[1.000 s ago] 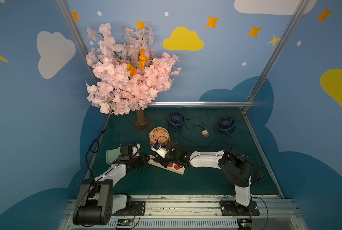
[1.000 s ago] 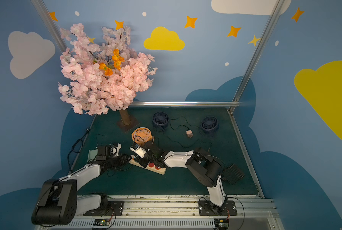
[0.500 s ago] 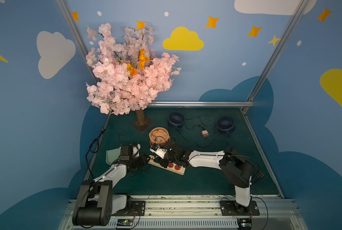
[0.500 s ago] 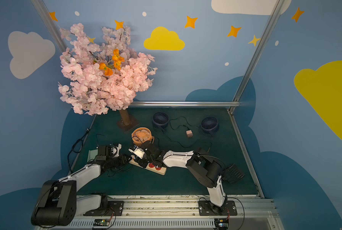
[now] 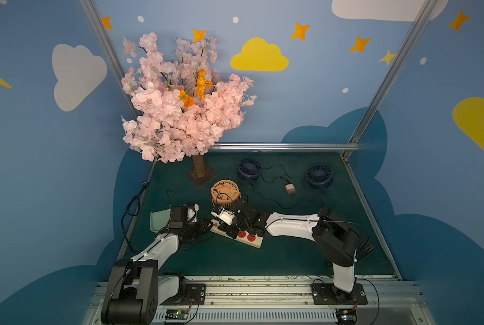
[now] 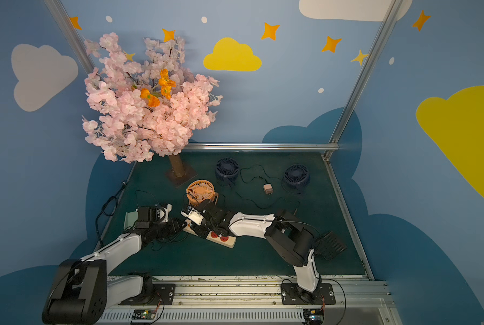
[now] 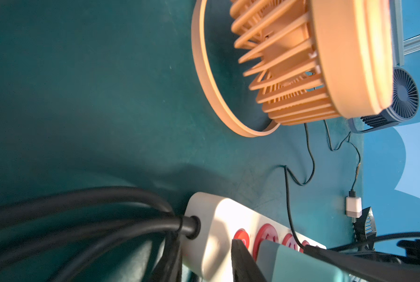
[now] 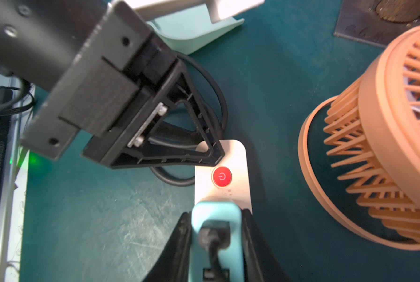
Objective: Plug the desk fan into the power strip
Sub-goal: Insert the plug into the socket.
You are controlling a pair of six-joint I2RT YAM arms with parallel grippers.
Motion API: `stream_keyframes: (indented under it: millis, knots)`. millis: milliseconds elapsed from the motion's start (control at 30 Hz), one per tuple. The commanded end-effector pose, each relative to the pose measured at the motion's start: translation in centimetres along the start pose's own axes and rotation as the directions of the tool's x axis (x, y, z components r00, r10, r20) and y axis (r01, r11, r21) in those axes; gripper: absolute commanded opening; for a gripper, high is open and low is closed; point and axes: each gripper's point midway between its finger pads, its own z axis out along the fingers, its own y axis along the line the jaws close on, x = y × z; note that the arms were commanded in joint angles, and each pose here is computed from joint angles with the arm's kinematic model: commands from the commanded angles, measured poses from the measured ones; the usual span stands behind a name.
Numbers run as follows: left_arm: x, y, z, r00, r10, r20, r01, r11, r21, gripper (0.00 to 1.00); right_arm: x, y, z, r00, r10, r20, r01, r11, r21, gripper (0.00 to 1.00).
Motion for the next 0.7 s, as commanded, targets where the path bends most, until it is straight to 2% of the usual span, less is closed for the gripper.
stream_keyframes:
  millis: [0, 67, 100, 167, 267, 433, 533, 600, 667]
  knots:
    - [0.4, -0.3, -0.2, 1.000, 0.012, -0.003, -0.012, 1.000, 0.018, 0.40, 11.6, 1.1, -1.5, 0.895, 0.092, -0.437, -0.097, 0.995, 0.012, 0.49]
    - [0.2, -0.5, -0.3, 1.000, 0.015, 0.003, -0.015, 1.000, 0.021, 0.41, 8.5, 1.3, -2.5, 0.923, 0.098, -0.373, -0.107, 0.994, -0.004, 0.74]
    - [0.2, -0.6, -0.4, 1.000, 0.018, 0.007, -0.018, 1.000, 0.024, 0.41, 6.6, 1.6, -3.5, 0.940, 0.100, -0.327, -0.110, 0.994, -0.010, 0.83]
    - [0.1, -0.8, -0.6, 1.000, 0.023, 0.015, -0.024, 0.999, 0.031, 0.44, 3.7, 2.1, -5.5, 0.964, 0.099, -0.247, -0.108, 0.994, -0.022, 0.90]
    - [-0.3, -1.6, -1.4, 0.998, 0.038, 0.042, -0.040, 0.998, 0.050, 0.52, 1.8, 2.9, -8.7, 0.976, 0.119, -0.183, -0.128, 0.991, -0.038, 0.92]
    - [-1.1, -3.0, -3.6, 0.991, 0.069, 0.115, -0.076, 0.995, 0.059, 0.66, 4.1, 3.1, -13.0, 0.965, 0.189, -0.180, -0.192, 0.981, 0.004, 0.92]
    - [-1.8, -4.8, -5.8, 0.976, 0.107, 0.189, -0.125, 0.988, 0.086, 0.71, 4.5, 1.7, -16.0, 0.960, 0.257, -0.108, -0.250, 0.965, 0.072, 0.92]
    - [-2.3, -6.5, -7.4, 0.960, 0.142, 0.243, -0.175, 0.977, 0.119, 0.73, 4.2, -0.7, -18.5, 0.945, 0.326, -0.013, -0.320, 0.934, 0.157, 0.92]
    - [-2.6, -8.4, -8.9, 0.940, 0.180, 0.289, -0.234, 0.958, 0.165, 0.75, 4.7, -4.3, -20.9, 0.885, 0.453, 0.110, -0.466, 0.844, 0.266, 0.93]
